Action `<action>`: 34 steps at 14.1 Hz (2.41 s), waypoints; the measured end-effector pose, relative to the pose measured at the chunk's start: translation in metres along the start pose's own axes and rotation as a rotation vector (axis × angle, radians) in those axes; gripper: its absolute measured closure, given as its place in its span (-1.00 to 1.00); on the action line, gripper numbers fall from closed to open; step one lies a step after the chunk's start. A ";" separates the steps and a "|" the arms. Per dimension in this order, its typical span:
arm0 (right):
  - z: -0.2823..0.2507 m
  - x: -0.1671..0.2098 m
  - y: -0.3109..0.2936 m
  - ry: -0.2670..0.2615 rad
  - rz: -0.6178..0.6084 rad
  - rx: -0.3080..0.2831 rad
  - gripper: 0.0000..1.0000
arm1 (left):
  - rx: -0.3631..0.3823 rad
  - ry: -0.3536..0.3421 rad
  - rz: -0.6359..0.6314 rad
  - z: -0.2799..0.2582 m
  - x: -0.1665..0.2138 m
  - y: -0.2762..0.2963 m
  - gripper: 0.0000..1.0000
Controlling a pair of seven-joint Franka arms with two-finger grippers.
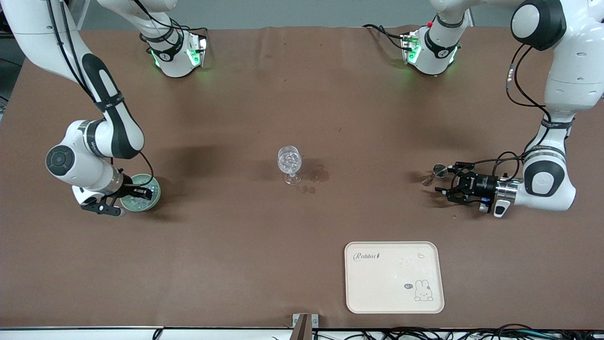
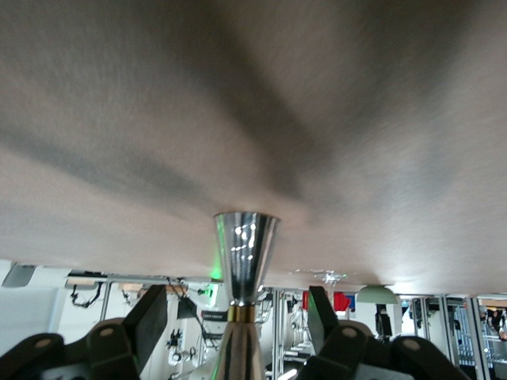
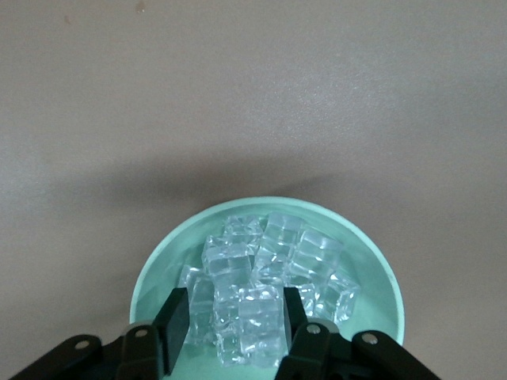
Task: Pour wine and add ice with both arms
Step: 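Grasp ice with the right gripper while the left gripper grasps the jigger, then lift the ice with the right gripper while the left gripper lifts the jigger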
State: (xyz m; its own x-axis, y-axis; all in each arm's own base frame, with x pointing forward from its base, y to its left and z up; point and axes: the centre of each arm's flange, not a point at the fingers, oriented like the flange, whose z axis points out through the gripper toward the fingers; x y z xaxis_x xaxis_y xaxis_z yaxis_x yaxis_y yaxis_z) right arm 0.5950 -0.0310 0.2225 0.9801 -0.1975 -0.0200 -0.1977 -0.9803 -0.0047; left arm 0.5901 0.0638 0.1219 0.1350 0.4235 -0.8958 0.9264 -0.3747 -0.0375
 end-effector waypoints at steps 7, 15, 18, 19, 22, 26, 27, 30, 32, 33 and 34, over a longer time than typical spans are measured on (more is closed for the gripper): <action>-0.006 -0.003 0.004 -0.040 0.007 -0.007 -0.04 | 0.030 -0.038 0.003 0.009 -0.006 -0.001 -0.17; -0.009 -0.002 0.004 -0.034 0.007 -0.006 0.55 | 0.016 -0.065 0.005 0.017 0.002 -0.003 0.04; -0.014 0.000 0.004 -0.025 0.009 -0.005 0.55 | 0.015 -0.067 0.005 0.017 0.002 -0.003 0.11; -0.023 0.001 0.003 -0.022 0.009 -0.004 0.55 | 0.014 -0.067 0.005 0.017 0.003 -0.003 0.18; -0.085 0.006 0.003 -0.026 0.009 -0.005 0.55 | -0.007 -0.082 0.000 0.017 0.003 -0.002 0.29; -0.190 -0.002 0.004 0.061 -0.007 0.007 0.55 | -0.019 -0.091 -0.001 0.017 0.003 -0.001 0.42; -0.208 -0.009 0.004 0.064 -0.018 0.007 0.55 | -0.020 -0.091 -0.001 0.017 0.003 -0.001 0.58; -0.261 -0.032 0.006 0.029 -0.039 0.002 0.55 | -0.022 -0.089 0.006 0.015 0.001 0.002 0.58; -0.295 -0.051 0.001 0.025 -0.059 0.001 0.55 | -0.012 -0.104 0.024 0.015 -0.007 0.008 0.58; -0.309 -0.062 -0.005 0.022 -0.076 0.000 0.55 | -0.004 -0.118 0.044 0.019 -0.015 0.015 0.58; -0.320 -0.072 -0.013 0.021 -0.094 -0.002 0.55 | 0.005 -0.130 0.065 0.025 -0.026 0.023 0.58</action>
State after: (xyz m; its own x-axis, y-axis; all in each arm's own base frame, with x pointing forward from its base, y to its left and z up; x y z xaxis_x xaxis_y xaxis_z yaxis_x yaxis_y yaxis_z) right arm 0.5332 -0.0065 0.5437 0.9945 -0.1046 0.0011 -0.1046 -0.9945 -0.0040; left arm 0.5994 0.0232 0.1333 0.1483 0.2881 -0.9461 0.9154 -0.4021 0.0210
